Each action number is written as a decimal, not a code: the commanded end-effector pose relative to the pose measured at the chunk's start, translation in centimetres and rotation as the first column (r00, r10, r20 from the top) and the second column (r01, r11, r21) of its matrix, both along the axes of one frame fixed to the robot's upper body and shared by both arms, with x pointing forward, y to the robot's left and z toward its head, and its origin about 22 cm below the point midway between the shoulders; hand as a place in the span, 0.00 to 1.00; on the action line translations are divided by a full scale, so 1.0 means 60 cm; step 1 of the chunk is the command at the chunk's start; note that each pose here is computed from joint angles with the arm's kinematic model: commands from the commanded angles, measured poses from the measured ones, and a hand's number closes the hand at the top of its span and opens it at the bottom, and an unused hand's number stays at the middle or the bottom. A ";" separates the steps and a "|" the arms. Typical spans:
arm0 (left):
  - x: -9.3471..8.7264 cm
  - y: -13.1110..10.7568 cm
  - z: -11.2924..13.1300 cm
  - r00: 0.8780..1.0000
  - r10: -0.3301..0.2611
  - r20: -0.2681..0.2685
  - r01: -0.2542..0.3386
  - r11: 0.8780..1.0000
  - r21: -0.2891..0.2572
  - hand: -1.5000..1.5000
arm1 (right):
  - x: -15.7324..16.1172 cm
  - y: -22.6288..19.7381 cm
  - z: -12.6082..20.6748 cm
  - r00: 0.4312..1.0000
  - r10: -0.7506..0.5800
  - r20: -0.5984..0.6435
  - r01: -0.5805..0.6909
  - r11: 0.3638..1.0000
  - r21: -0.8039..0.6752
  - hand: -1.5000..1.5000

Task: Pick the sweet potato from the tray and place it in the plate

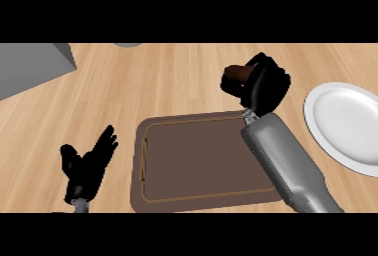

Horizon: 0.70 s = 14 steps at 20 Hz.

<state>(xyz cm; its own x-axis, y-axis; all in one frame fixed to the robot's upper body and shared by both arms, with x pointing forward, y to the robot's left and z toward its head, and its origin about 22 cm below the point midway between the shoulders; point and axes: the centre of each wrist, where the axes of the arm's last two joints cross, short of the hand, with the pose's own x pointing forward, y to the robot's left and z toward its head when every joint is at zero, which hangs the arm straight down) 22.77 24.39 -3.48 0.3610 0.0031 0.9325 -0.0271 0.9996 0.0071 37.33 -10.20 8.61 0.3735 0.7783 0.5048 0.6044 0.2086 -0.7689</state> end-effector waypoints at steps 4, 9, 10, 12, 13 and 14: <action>-0.023 0.005 -0.009 1.000 0.002 -0.025 -0.002 1.000 -0.011 0.50 | -0.027 -0.123 -0.020 0.939 -0.276 0.207 0.218 0.940 0.263 1.00; 0.003 -0.005 -0.010 1.000 -0.020 -0.020 0.020 1.000 -0.001 0.50 | -0.055 -0.219 -0.061 0.896 -0.363 0.254 0.319 0.926 0.199 1.00; 0.008 -0.014 0.002 1.000 -0.012 -0.020 0.012 1.000 -0.002 0.50 | -0.068 -0.267 -0.056 0.884 -0.383 0.267 0.352 0.923 0.157 1.00; -0.006 -0.003 0.005 0.999 -0.038 -0.013 0.038 0.999 0.002 0.50 | -0.060 -0.296 -0.066 0.846 -0.442 0.298 0.404 0.897 0.182 1.00; 0.000 0.007 -0.005 0.999 -0.027 -0.017 0.027 1.000 0.010 0.50 | -0.087 -0.335 -0.091 0.838 -0.454 0.302 0.425 0.891 0.161 1.00; 0.009 -0.030 0.006 1.000 -0.006 -0.002 0.006 1.000 -0.004 0.50 | -0.080 -0.336 -0.093 0.844 -0.450 0.294 0.422 0.893 0.156 1.00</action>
<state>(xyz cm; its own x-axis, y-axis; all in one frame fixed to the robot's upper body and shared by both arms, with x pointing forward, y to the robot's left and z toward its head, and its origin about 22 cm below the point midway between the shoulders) 22.86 23.87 -3.20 0.3602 -0.0027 0.9329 -0.0121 0.9999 0.0076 33.80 -26.61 4.58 0.4843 0.5789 0.6560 0.8085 -0.0094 -0.5885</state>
